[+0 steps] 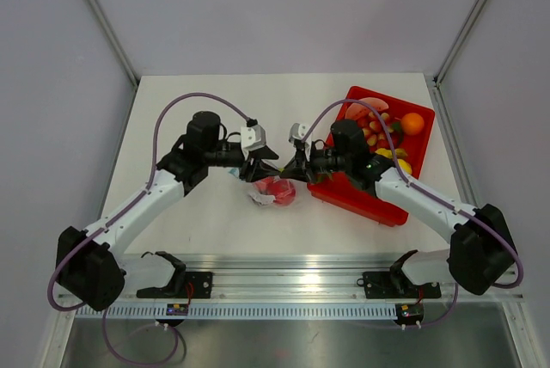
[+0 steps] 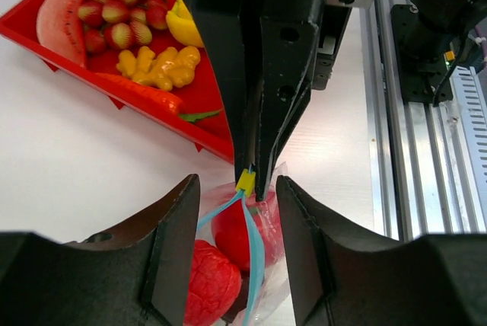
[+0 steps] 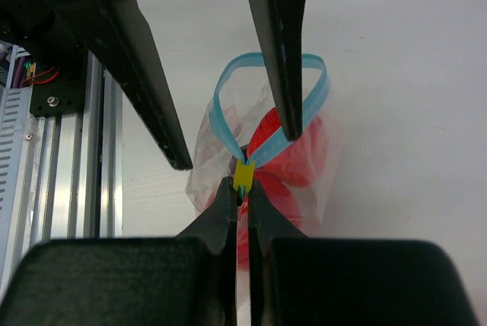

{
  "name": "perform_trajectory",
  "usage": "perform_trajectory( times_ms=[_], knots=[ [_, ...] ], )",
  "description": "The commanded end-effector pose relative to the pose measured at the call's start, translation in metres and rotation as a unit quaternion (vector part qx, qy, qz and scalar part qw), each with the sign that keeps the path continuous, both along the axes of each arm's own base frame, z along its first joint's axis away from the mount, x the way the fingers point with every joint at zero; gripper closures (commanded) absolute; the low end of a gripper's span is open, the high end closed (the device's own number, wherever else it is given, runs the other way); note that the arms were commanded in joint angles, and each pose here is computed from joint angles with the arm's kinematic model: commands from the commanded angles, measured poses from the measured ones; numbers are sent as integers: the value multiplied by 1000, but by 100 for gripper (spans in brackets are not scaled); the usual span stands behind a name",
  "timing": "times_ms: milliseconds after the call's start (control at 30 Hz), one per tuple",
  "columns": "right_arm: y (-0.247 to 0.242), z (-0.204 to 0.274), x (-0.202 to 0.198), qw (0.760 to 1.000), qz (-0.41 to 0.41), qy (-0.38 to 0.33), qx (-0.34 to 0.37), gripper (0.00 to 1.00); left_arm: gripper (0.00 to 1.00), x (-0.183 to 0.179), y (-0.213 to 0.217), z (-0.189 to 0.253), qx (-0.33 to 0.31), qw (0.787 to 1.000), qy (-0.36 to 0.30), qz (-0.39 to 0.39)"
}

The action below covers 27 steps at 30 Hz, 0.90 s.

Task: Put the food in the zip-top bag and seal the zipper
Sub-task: Zip the zipper food storage bag at the center of the board.

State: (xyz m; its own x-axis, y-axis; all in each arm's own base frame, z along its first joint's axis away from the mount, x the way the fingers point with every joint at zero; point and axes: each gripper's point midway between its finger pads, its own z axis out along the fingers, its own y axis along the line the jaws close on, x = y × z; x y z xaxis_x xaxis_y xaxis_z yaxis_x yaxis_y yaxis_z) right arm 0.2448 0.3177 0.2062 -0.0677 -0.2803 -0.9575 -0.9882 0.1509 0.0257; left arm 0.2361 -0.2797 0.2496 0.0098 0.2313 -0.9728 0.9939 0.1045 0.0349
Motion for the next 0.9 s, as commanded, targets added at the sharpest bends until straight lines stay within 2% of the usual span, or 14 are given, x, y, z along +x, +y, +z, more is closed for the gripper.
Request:
perform_trajectory(
  times_ms=[0, 233, 400, 467, 500, 667, 767, 867],
  knots=[
    [2, 30, -2, 999, 16, -35, 27, 100, 52, -5, -12, 5, -1, 999, -20, -27],
    [-1, 30, -8, 999, 22, -32, 27, 100, 58, -7, -20, -3, 3, 1000, -15, -26],
    [-5, 31, -12, 999, 21, -32, 22, 100, 77, -10, -20, -10, 14, 999, -3, -33],
    [-7, 32, -13, 999, 20, -35, 21, 100, 72, -12, -18, -12, 18, 999, 4, -34],
    [-7, 32, -14, 999, 20, -35, 20, 100, 64, -12, -18, -11, 18, 999, 2, -33],
    [-8, 30, -15, 999, 20, -31, 17, 100, 66, -17, -16, -12, 19, 999, 7, -40],
    [-9, 32, -16, 999, 21, -34, 19, 100, 62, -17, -15, -13, 23, 999, 11, -36],
    [-9, 35, -16, 999, 21, -36, 20, 100, 66, -21, -15, -10, 20, 999, 9, -45]
  ],
)
